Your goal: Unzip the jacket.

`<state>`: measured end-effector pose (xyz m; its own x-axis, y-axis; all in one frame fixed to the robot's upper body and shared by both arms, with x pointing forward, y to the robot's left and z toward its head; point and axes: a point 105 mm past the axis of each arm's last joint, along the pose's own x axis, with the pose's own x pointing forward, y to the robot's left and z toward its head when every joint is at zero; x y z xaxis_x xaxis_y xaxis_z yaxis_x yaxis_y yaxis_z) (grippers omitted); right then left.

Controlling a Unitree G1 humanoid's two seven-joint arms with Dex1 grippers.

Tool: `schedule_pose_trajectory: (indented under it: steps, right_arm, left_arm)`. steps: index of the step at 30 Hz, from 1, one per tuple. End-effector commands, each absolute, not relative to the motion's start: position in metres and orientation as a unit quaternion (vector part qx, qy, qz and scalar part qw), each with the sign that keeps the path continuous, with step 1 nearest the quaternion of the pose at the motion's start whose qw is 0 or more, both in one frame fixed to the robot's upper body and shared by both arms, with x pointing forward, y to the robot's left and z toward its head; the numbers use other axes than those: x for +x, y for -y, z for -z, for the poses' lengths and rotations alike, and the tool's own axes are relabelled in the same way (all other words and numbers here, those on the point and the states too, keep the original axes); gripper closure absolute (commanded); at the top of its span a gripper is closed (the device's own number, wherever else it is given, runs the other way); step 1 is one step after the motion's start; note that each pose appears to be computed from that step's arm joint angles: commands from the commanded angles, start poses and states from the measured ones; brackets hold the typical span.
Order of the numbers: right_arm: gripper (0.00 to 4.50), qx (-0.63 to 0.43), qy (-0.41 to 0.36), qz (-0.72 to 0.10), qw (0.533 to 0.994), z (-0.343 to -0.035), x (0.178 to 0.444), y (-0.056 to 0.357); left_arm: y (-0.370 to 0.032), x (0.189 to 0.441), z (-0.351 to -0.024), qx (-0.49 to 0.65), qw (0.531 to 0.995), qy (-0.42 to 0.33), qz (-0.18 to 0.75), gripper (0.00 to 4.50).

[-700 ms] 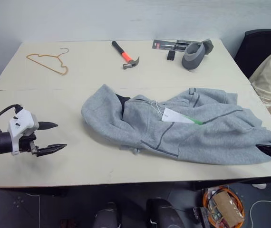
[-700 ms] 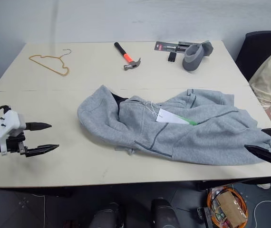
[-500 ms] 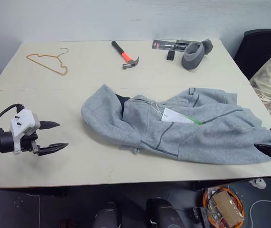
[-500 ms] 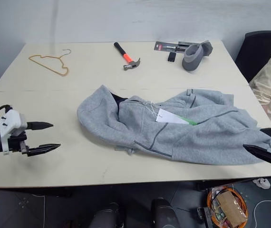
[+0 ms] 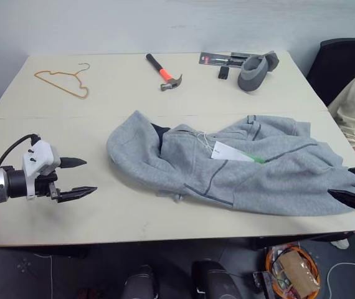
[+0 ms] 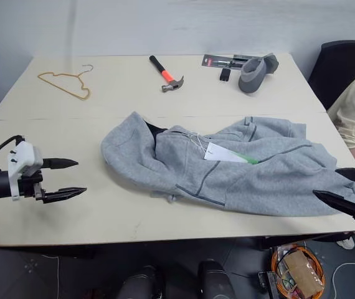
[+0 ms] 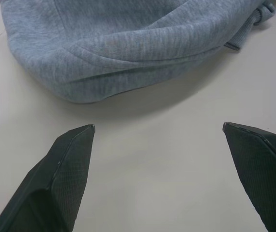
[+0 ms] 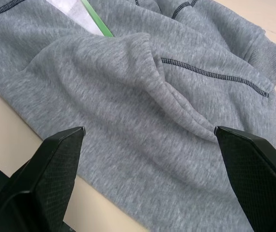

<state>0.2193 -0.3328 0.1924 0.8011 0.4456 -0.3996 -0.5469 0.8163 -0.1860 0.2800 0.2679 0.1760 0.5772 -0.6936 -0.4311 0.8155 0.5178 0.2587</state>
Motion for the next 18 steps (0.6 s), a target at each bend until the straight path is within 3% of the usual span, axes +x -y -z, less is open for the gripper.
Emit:
schedule_pose_trajectory:
  steps: [1, 9, 13, 18]
  right_arm:
    - [0.0, -0.136, -0.157, -0.26, 0.943, -0.2, 0.214, 0.33]
    - [0.0, -0.193, -0.173, -0.286, 0.923, -0.187, 0.206, 0.296]
    - [0.0, -0.246, -0.184, -0.293, 0.905, -0.165, 0.202, 0.276]
    - [0.0, -0.288, -0.195, -0.261, 0.901, -0.145, 0.192, 0.283]
  left_arm:
    - [-0.245, 0.279, -0.188, 0.206, 0.841, -0.118, 0.486, 0.04]
    - [-0.179, 0.284, -0.19, 0.289, 0.746, -0.083, 0.594, 0.04]
    - [-0.134, 0.288, -0.183, 0.347, 0.673, -0.047, 0.651, 0.04]
    - [-0.09, 0.296, -0.167, 0.392, 0.603, -0.01, 0.695, 0.04]
